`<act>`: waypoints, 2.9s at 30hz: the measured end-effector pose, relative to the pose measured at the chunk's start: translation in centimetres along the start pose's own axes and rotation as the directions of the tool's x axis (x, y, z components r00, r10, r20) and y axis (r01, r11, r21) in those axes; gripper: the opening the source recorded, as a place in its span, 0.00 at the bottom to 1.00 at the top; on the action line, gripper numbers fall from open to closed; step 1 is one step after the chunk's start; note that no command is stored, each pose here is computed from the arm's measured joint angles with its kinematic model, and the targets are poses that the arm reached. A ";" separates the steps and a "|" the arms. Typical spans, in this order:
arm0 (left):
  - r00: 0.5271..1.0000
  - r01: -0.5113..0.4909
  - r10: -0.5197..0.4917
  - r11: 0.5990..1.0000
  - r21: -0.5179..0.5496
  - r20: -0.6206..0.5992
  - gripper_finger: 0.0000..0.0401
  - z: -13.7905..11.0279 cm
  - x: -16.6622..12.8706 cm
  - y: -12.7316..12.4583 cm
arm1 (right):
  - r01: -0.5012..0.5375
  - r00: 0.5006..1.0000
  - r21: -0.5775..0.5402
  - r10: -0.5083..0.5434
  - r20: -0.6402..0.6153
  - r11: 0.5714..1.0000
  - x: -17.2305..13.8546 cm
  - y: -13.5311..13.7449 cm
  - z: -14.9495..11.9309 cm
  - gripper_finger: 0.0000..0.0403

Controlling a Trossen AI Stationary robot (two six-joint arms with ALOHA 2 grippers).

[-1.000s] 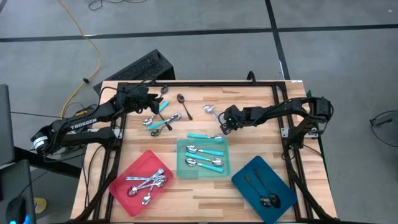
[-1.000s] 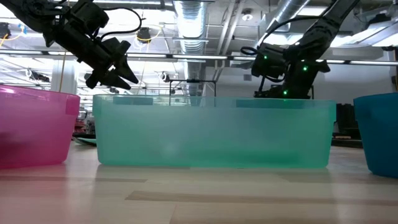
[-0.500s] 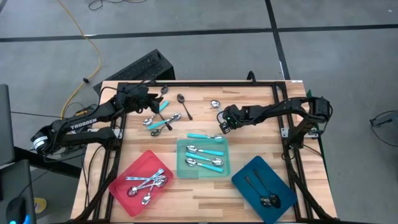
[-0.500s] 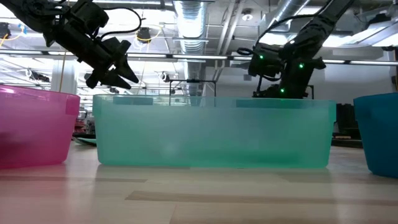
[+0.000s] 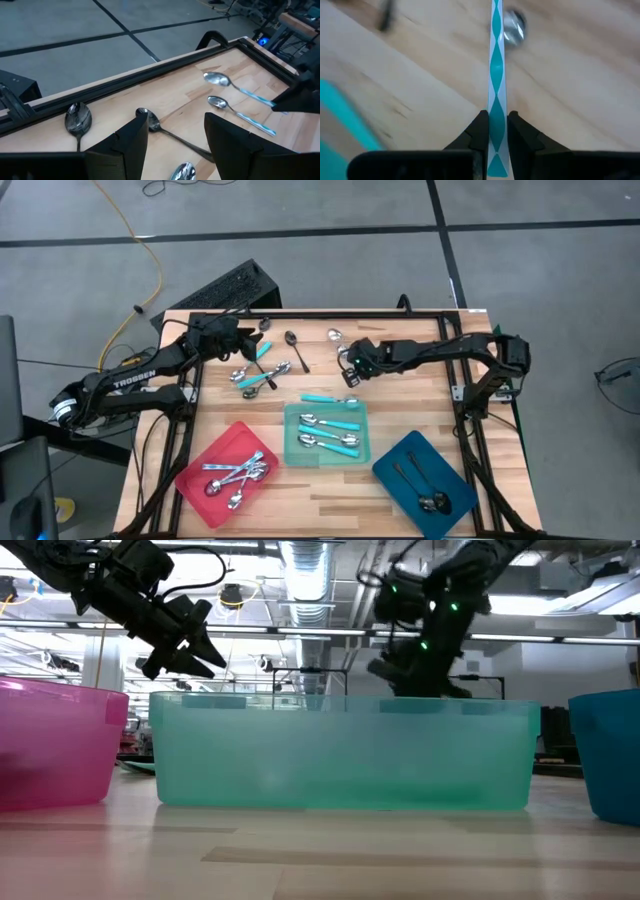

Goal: Sort silverware by color (type)

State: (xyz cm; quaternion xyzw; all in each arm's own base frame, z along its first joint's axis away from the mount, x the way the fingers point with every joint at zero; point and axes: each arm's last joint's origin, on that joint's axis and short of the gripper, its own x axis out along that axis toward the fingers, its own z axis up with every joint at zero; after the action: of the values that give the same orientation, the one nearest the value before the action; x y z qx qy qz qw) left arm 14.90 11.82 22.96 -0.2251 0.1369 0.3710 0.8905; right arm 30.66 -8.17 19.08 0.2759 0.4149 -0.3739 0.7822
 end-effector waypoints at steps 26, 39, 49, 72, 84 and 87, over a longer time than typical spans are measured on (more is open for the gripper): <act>0.995 0.092 -0.091 0.996 0.009 -0.034 0.45 -0.1 0.0 -0.3 | -0.284 0.572 -0.455 0.530 0.627 0.844 -10.3 11.3 4.9 0.17; 0.995 0.083 -0.083 0.996 -0.012 -0.052 0.45 -0.3 0.0 -0.2 | -0.384 0.414 -0.735 0.816 0.404 0.559 -8.5 20.0 6.3 0.17; 0.992 0.096 -0.099 0.995 -0.036 -0.079 0.45 -0.5 0.0 -0.2 | -0.331 0.333 -0.872 0.909 0.249 0.360 -9.9 23.0 5.9 0.17; 0.991 0.088 -0.091 0.995 -0.041 -0.096 0.45 -0.6 0.0 -0.1 | -0.537 0.326 -0.808 0.943 0.065 0.242 1.8 29.6 -2.4 0.17; 0.991 0.086 -0.088 0.996 -0.024 -0.099 0.45 -0.7 0.0 -0.1 | -0.541 0.444 -0.817 0.893 -0.076 0.200 5.6 31.7 -5.3 0.17; 0.991 0.086 -0.088 0.996 -0.020 -0.099 0.45 -0.7 0.0 -0.1 | -0.545 0.495 -0.814 0.861 -0.118 0.202 5.5 31.7 -5.5 0.17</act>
State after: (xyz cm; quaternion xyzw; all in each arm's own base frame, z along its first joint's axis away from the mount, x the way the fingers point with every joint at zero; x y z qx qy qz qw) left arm 14.91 11.38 22.45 -0.2562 0.1681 0.3213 0.8960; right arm 56.14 11.96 15.46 -0.0007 0.1971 0.2092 0.9578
